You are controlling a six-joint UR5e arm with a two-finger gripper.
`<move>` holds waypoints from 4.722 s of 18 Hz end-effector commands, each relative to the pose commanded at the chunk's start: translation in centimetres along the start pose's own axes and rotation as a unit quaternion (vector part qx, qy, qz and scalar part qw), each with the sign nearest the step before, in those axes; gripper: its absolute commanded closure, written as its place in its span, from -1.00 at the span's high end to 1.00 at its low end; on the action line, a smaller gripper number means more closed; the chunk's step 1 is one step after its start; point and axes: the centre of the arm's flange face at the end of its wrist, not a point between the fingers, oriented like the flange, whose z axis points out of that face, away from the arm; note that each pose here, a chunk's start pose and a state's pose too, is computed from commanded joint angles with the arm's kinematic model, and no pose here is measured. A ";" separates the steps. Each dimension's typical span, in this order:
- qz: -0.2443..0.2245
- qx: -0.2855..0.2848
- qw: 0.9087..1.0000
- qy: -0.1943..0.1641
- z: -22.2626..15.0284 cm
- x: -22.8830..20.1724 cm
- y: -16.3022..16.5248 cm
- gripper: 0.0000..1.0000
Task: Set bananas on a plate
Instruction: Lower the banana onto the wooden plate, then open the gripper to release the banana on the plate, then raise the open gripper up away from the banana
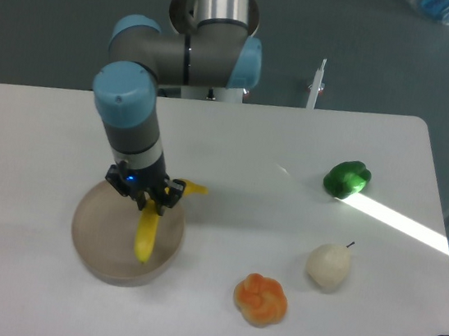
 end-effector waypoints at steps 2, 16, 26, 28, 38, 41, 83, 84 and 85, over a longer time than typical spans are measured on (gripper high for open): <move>0.012 -0.008 1.000 -0.015 0.3 1.1 -0.1 -0.26; 0.026 -0.024 0.999 -0.015 3.0 3.0 -1.8 -0.25; 0.036 -0.032 0.998 -0.032 4.9 4.9 -2.8 -0.25; 0.037 -0.034 0.998 -0.032 5.2 5.0 -2.8 -0.24; 0.041 -0.033 0.998 -0.032 5.6 5.4 -2.8 -0.22; 0.044 -0.037 0.998 -0.031 6.2 5.6 -2.9 -0.22; 0.242 -0.015 0.968 -0.068 -2.3 -26.7 5.5 1.00; 0.244 -0.005 0.968 -0.062 -2.6 -28.0 6.3 1.00; 0.248 0.003 0.967 -0.058 -2.8 -28.6 6.8 1.00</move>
